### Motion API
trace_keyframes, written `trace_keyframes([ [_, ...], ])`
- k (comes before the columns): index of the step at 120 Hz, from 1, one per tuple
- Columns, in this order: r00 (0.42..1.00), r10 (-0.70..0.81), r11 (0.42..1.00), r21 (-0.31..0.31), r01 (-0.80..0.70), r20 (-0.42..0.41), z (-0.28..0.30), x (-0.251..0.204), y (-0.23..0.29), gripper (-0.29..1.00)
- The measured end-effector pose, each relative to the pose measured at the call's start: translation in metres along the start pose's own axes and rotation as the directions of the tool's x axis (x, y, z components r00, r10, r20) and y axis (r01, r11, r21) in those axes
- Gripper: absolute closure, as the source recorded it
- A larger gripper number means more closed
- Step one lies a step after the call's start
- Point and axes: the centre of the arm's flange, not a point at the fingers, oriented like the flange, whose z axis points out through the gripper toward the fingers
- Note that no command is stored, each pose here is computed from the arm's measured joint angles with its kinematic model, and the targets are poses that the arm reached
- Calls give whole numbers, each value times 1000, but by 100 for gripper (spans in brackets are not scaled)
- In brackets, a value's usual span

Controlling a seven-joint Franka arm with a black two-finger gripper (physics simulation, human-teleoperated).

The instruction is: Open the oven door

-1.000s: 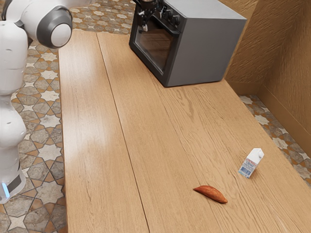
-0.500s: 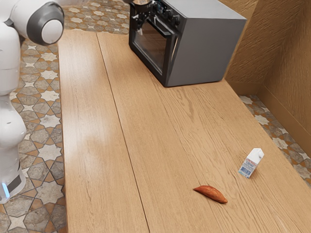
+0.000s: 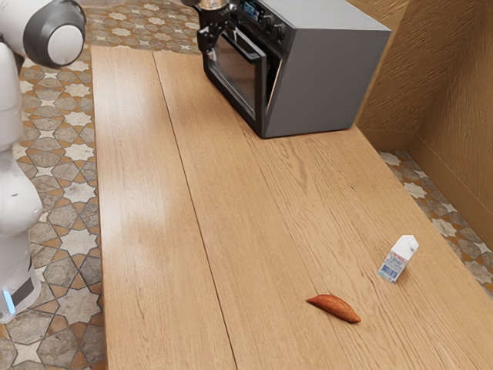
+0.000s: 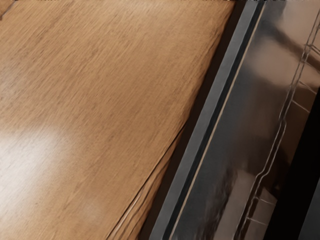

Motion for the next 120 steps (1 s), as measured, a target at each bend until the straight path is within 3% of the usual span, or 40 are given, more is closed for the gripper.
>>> trace_keyframes([
  [49,1000,-20,1000,-9,20,16,-22,11,-36,0],
  [61,998,-54,998,-14,55,15,-37,31,-57,0],
  [80,995,-101,990,-92,103,23,-104,58,-110,0],
  [88,999,31,986,-164,-25,30,-159,-25,-97,0],
  [98,956,259,956,-178,-232,141,-222,-192,-87,0],
  [108,886,404,915,-85,-395,227,-231,-308,-133,0],
  [120,885,407,895,96,-436,227,-189,-350,-170,0],
])
